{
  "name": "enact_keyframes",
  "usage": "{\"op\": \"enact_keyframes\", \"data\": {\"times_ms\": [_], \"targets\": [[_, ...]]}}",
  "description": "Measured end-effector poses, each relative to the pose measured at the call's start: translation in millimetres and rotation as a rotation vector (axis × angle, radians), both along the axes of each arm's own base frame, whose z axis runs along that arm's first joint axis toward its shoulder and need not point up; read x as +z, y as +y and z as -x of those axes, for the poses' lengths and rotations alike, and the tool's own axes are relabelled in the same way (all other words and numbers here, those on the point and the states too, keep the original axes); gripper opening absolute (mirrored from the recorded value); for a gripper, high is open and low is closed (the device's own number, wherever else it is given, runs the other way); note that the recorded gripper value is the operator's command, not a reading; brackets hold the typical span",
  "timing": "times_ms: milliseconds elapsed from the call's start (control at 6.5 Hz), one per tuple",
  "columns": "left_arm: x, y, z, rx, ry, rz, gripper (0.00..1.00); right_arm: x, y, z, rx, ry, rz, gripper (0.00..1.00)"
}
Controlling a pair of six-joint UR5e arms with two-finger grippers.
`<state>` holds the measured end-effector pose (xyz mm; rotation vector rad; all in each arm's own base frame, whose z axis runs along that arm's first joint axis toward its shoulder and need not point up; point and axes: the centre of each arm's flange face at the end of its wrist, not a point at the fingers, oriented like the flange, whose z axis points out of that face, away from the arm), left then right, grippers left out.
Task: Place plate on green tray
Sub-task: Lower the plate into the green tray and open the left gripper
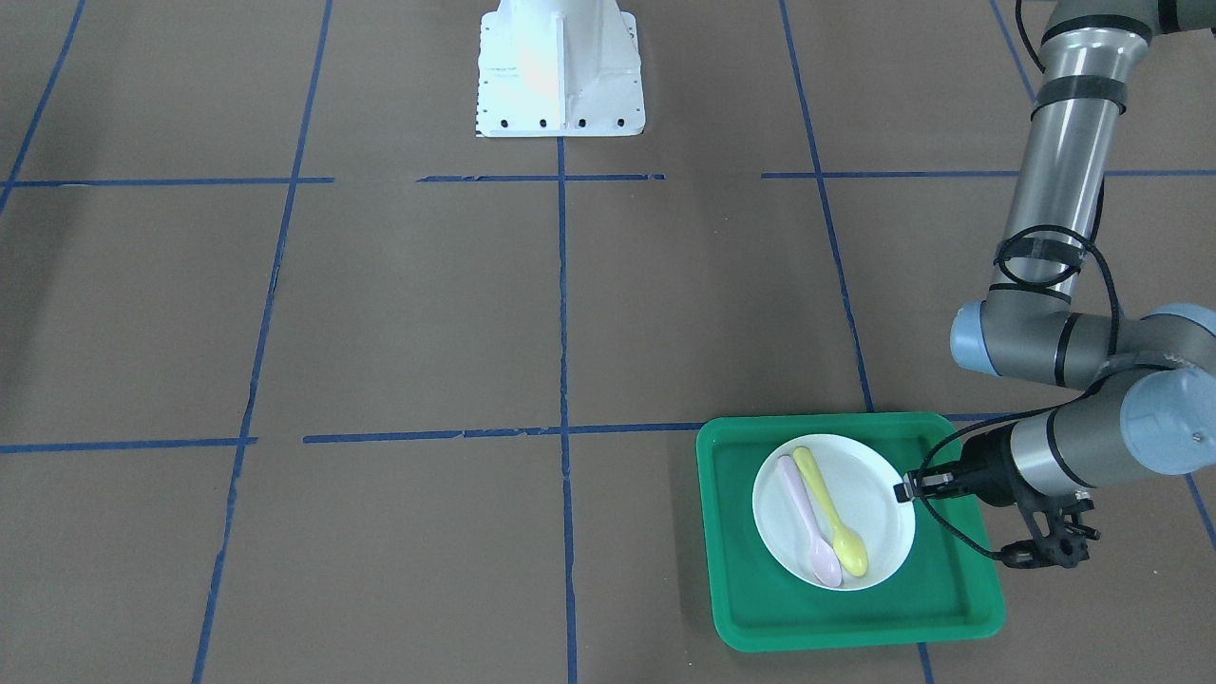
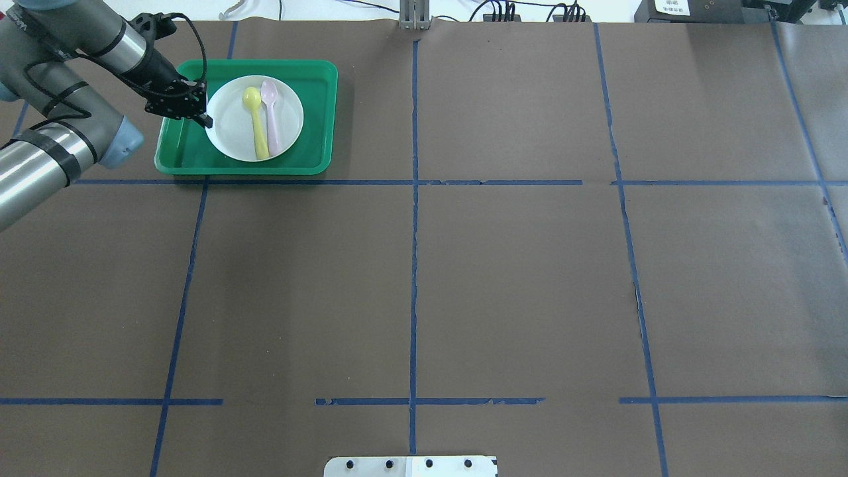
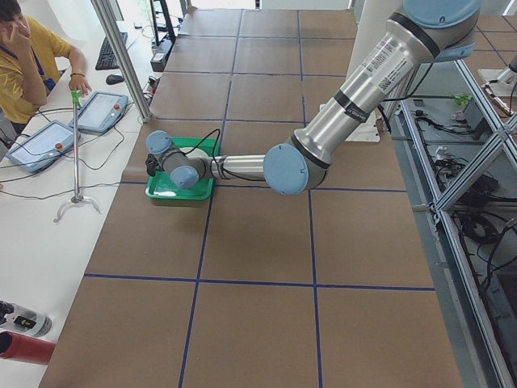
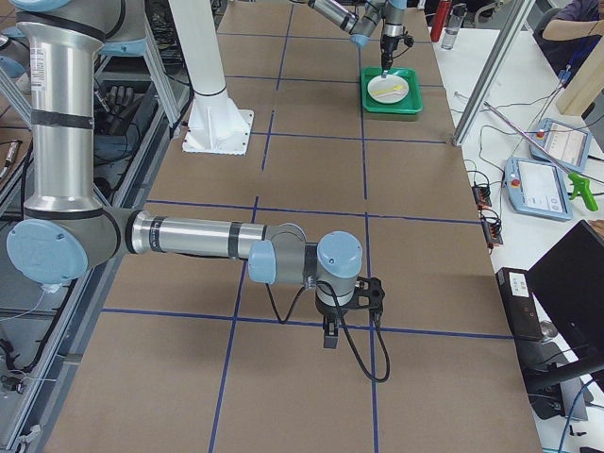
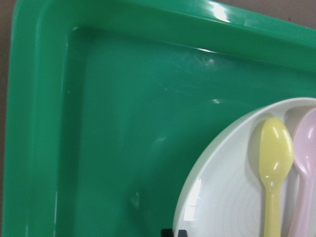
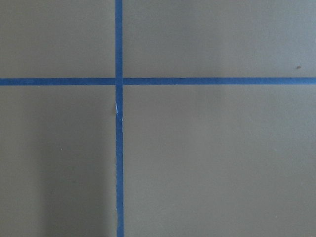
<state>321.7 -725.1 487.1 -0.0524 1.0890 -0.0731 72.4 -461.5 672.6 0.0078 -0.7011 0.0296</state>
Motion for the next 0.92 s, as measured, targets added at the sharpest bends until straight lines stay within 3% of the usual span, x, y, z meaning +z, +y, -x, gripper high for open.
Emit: {"op": "enact_keyframes", "data": {"times_ms": [154, 308, 769, 923], "targets": [[4.9, -3.9, 8.2, -0.007, -0.012, -0.002, 0.0, -0.3, -0.3, 0.0, 0.0, 0.0, -0.001, 1.0], [7.3, -5.6, 12.1, -0.011, -0.017, -0.001, 0.99, -0.3, -0.3, 0.0, 0.0, 0.0, -0.001, 1.0], [11.7, -10.9, 27.2, -0.026, -0.022, 0.016, 1.0, 0.1, 0.1, 0.0, 0.0, 0.0, 0.0, 1.0], [30.4, -15.9, 64.8, -0.035, -0.027, 0.029, 1.0, 0.0, 0.0, 0.0, 0.0, 0.0, 0.0, 1.0]]}}
